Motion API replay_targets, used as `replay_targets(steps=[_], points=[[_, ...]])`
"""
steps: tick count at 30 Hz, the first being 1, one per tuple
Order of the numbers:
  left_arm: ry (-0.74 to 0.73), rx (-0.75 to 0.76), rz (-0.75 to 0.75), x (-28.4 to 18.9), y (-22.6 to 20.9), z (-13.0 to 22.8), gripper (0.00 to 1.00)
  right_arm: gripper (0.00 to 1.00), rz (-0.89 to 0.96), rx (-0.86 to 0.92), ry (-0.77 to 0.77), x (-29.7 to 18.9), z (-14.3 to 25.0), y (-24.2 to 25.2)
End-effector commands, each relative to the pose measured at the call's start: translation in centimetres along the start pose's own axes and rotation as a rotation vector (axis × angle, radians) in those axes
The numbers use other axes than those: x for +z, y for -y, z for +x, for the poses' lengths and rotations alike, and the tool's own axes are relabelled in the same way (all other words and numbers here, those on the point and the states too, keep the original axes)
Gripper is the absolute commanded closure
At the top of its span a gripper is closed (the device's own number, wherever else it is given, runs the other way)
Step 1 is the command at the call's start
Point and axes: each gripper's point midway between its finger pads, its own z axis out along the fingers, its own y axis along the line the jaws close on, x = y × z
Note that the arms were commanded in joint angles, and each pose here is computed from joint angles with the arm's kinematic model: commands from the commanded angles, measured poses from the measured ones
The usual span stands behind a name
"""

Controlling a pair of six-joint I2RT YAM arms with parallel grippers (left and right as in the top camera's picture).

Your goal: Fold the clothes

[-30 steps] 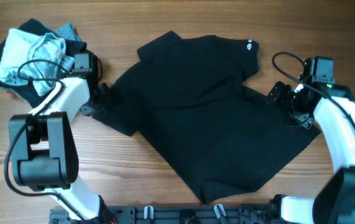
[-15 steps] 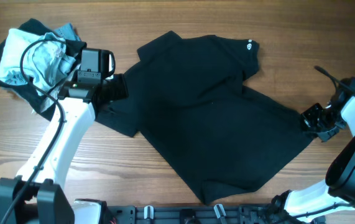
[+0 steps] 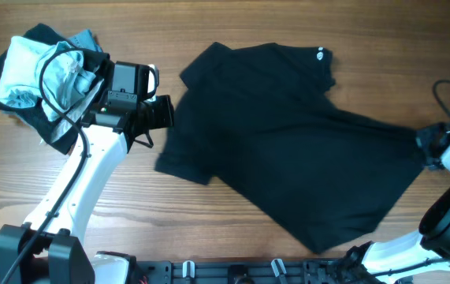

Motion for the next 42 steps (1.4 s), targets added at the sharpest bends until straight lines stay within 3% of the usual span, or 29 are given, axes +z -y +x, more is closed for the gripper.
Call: replay_targets(steps=[1,2,3,6,11,15,18,21,24,28,30,34,38,42], points=[[0.022,0.025,0.045,-0.3,1.2,-0.5,0.44,0.88,-0.197,-0.126,0.049,-1.9,-4.0,-5.2],[0.032,0.029,0.050,-0.3,1.4,-0.7,0.43,0.74,-0.260,-0.164,0.053,-2.9,-4.5,-6.7],[0.046,0.046,0.056,-0.3,1.7,-1.0,0.43,0.49,-0.338,-0.198,0.057,-4.4,-5.1,-8.5],[0.089,0.125,0.081,0.8,2.8,-2.1,0.44,0.32,-0.543,-0.247,0.044,-10.5,-5.4,-12.3],[0.049,0.186,0.127,4.8,3.6,-1.6,0.54,0.31,-0.736,-0.289,-0.046,-18.1,-2.4,-14.1],[-0.004,0.225,0.244,9.1,5.1,-0.3,0.81,0.31,-0.731,-0.334,-0.138,-20.1,0.9,-13.6],[-0.092,0.209,0.248,11.8,4.5,2.1,0.96,0.29,-0.709,-0.350,-0.202,-20.1,2.9,-13.4],[-0.182,0.190,0.207,13.0,3.2,4.3,0.96,0.29,-0.688,-0.359,-0.252,-19.8,4.3,-13.2],[-0.252,0.137,0.021,13.5,-0.4,6.1,0.96,0.29,-0.671,-0.387,-0.266,-19.4,5.2,-13.2],[-0.338,-0.135,-0.386,12.3,-8.8,9.3,0.96,0.28,-0.592,-0.405,-0.258,-18.7,5.6,-12.6],[-0.386,-0.384,-0.576,10.2,-13.8,12.2,0.96,0.28,-0.515,-0.412,-0.247,-18.0,5.7,-11.7],[-0.483,-0.529,-0.534,9.2,-15.8,14.2,0.96,0.25,-0.390,-0.420,-0.238,-16.6,5.8,-10.1],[-0.519,-0.518,-0.501,7.8,-15.5,14.4,0.96,0.23,-0.332,-0.426,-0.295,-15.2,7.0,-9.3],[-0.486,-0.433,-0.376,7.2,-12.9,12.5,0.96,0.22,-0.261,-0.418,-0.417,-13.4,9.5,-8.1]])
